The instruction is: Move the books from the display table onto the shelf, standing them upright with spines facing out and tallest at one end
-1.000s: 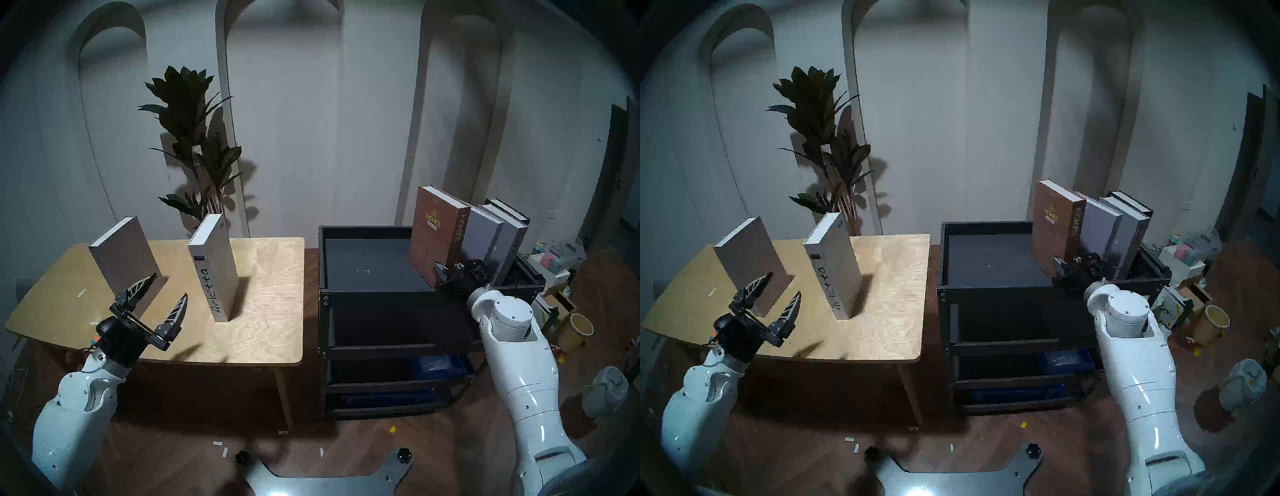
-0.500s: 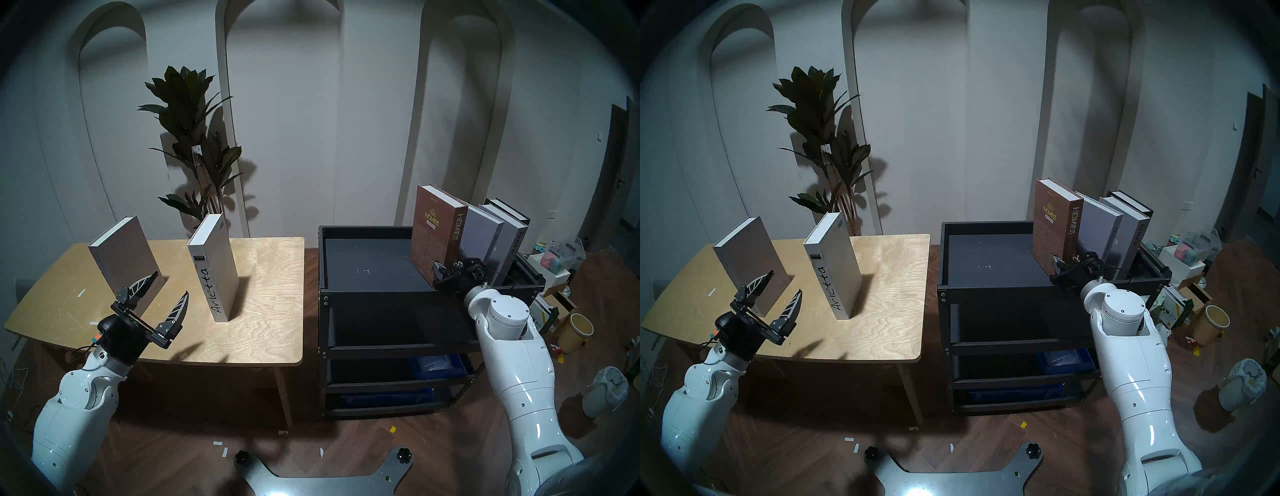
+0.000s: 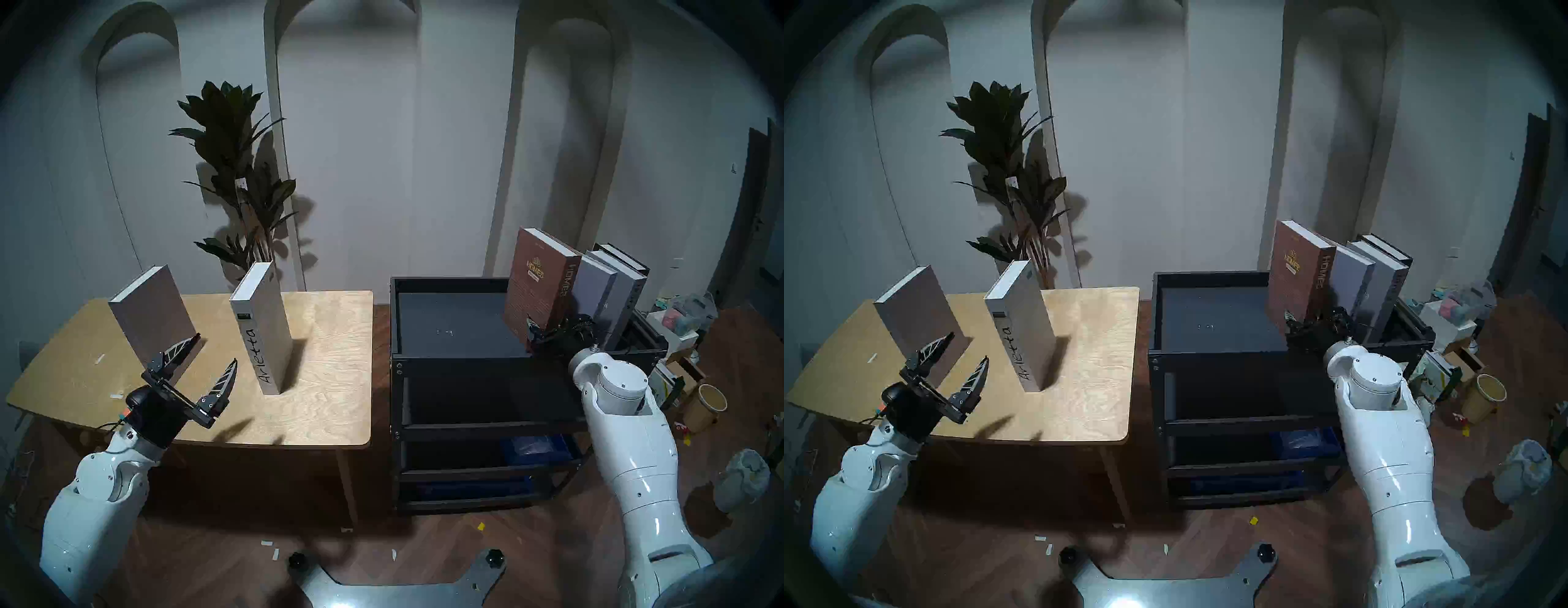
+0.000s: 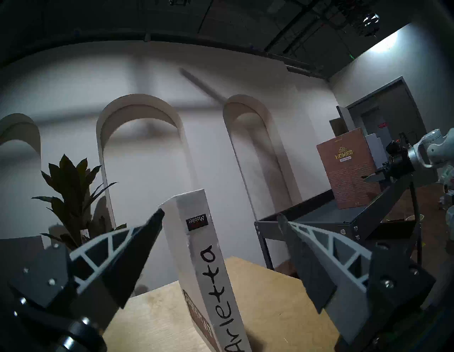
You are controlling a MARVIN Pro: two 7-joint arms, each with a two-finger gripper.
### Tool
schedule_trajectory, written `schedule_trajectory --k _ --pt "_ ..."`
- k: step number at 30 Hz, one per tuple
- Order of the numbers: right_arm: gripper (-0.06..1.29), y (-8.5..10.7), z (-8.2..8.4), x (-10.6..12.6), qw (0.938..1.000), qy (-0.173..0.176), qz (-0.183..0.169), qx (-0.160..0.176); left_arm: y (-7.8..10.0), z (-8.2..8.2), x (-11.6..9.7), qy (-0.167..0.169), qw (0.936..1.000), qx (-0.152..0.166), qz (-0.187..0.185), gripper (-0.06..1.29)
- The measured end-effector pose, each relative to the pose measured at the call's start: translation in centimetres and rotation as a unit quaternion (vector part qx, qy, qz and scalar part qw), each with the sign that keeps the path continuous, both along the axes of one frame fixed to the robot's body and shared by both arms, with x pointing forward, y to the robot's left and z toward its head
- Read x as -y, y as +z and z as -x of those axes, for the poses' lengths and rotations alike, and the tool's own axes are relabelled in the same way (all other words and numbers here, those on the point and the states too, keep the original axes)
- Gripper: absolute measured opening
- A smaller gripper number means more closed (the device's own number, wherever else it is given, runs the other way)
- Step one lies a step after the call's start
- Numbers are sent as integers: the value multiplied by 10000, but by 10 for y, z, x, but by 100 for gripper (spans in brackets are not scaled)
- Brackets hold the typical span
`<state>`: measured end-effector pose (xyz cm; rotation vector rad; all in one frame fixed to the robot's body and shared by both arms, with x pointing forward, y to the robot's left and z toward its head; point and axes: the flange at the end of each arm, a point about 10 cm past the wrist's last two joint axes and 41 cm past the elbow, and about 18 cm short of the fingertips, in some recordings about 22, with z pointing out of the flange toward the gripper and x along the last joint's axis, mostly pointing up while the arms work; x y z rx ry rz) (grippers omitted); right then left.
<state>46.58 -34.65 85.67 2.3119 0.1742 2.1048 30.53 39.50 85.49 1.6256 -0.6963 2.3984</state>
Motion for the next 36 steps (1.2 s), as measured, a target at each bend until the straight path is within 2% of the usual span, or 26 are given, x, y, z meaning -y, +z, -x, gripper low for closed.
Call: schedule_trajectory --k 4,5,20,24,36 --pt "104 2 -1 -1 10000 -11 -19 26 0 -1 0 1 10000 -1 1 124" --pt "105 2 -2 -1 10000 -15 -26 36 1 -1 0 2 10000 -1 2 124" --pt "104 16 -9 -2 9997 -101 -110 216 1 -4 1 2 10000 -4 23 124" --pt "120 24 -11 0 9993 -151 -153 315 2 -5 1 -9 10000 1 22 124" --pt "120 53 -14 -3 9975 -129 -248 657 4 -8 3 -35 10000 14 20 124"
